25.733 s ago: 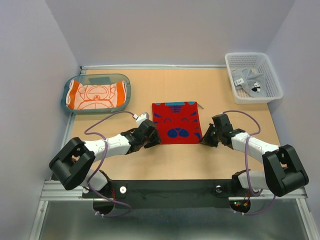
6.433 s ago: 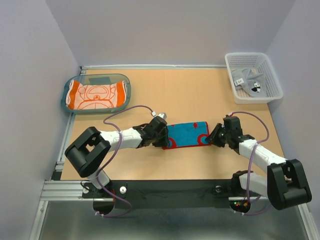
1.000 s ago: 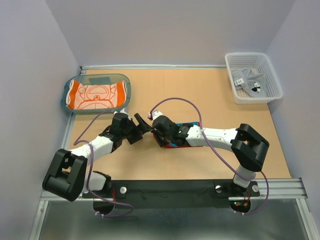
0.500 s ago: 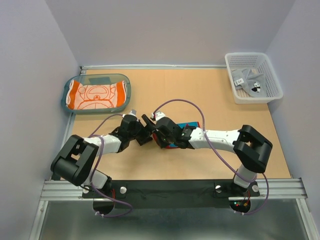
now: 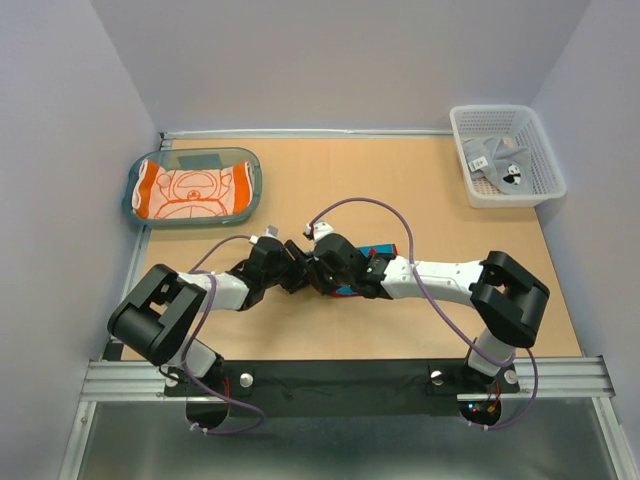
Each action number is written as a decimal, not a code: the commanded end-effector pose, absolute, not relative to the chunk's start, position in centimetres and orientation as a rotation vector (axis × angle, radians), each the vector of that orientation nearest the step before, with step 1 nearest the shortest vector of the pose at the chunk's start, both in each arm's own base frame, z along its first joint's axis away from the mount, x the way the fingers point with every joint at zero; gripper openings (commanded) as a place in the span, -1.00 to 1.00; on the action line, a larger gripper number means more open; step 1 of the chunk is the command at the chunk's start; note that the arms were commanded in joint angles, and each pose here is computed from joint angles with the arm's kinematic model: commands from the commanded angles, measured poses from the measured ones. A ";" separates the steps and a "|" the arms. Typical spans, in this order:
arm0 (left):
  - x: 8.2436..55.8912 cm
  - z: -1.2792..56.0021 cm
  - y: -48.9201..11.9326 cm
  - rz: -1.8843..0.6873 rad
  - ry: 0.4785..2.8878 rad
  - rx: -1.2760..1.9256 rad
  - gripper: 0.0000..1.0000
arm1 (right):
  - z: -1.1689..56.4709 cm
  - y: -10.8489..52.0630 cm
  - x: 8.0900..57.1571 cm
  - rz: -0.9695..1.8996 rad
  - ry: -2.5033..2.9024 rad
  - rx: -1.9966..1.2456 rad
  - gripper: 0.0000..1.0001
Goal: Fold and stack the towels
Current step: Neatly place the folded towel into the bin
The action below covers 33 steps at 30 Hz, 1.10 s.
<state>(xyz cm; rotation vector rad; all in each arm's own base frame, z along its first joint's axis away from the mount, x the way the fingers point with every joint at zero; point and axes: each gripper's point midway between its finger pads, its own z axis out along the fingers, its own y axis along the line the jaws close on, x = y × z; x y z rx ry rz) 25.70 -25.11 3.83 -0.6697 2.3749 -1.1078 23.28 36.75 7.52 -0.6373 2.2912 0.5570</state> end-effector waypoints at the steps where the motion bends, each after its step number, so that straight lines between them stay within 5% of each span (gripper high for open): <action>1: 25.1 2.1 -24.0 -1.006 2.410 -0.683 0.11 | 9.6 37.9 24.0 0.636 2.213 -0.607 -0.99; 7: 26.9 3.3 -22.6 -0.813 2.395 -0.563 -0.81 | 9.2 37.3 23.8 0.623 2.219 -0.608 -0.99; 10: 28.7 4.6 -21.9 -0.719 2.380 -0.500 -1.00 | 9.2 36.9 23.7 0.612 2.214 -0.614 -0.65; 11: 29.6 5.7 -22.1 -0.708 2.358 -0.447 -1.00 | 9.6 36.8 23.7 0.607 2.202 -0.616 -0.28; 14: 31.8 7.3 -20.8 -0.613 2.329 -0.380 -1.00 | 10.2 36.0 24.0 0.581 2.180 -0.596 0.39; 18: 35.5 10.2 -18.5 -0.513 2.306 -0.347 -1.00 | 11.4 34.8 24.2 0.554 2.150 -0.560 0.76; 33: 46.1 22.4 -0.9 0.178 2.230 -0.298 -1.00 | 11.9 29.0 22.4 0.423 2.192 -0.527 1.00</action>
